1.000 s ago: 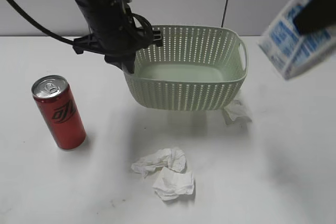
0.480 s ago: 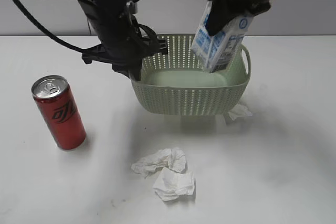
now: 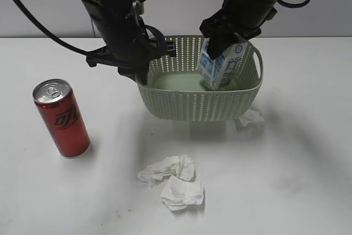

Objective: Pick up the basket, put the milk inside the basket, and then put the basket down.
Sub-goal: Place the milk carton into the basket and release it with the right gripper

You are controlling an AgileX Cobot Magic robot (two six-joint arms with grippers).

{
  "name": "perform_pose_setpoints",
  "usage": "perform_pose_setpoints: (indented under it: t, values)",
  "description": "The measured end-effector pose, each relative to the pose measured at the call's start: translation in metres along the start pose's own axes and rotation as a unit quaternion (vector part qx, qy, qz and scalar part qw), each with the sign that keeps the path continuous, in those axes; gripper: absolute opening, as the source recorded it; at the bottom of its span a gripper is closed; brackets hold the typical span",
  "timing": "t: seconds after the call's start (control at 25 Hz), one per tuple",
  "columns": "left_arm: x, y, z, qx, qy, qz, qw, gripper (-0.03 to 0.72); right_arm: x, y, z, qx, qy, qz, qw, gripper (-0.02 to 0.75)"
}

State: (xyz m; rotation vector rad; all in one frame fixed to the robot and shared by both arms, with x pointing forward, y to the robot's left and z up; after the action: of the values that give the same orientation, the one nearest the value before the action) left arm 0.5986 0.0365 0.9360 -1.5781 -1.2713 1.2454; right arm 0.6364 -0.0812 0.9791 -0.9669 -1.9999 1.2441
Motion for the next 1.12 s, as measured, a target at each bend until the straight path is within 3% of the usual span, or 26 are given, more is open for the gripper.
perform_pose_setpoints:
  t: [0.4,0.76,0.92,1.12]
  values:
    - [0.0,0.0,0.0,0.0,0.0,0.0,1.0,0.007,-0.005,0.007,0.003,0.014,-0.022,0.013,1.0,0.3]
    - [0.005,0.005,0.006,0.018,0.011,-0.019,1.0,0.009,0.006,-0.014,-0.008,0.018,-0.039,-0.019,0.999,0.547]
    - [0.005,0.005,0.005,0.015,0.008,-0.016,1.0,0.009,0.009,-0.038,-0.006,0.029,-0.047,-0.02,0.998,0.565]
    - [0.014,0.005,-0.002,0.012,-0.005,-0.016,1.0,0.009,0.007,-0.099,-0.007,-0.027,-0.043,-0.002,0.999,0.565]
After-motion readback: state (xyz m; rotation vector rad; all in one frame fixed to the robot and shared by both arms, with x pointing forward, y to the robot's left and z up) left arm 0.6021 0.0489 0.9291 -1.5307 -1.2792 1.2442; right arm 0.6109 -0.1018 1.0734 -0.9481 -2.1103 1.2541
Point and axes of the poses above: a point on each arm's last joint axis where the gripper is mounted, y pointing out along that axis toward the gripper, x along the wrist's bending axis when the last joint is at zero, z = x × y, the point moved 5 cm from there along y, pointing out along that axis toward the gripper
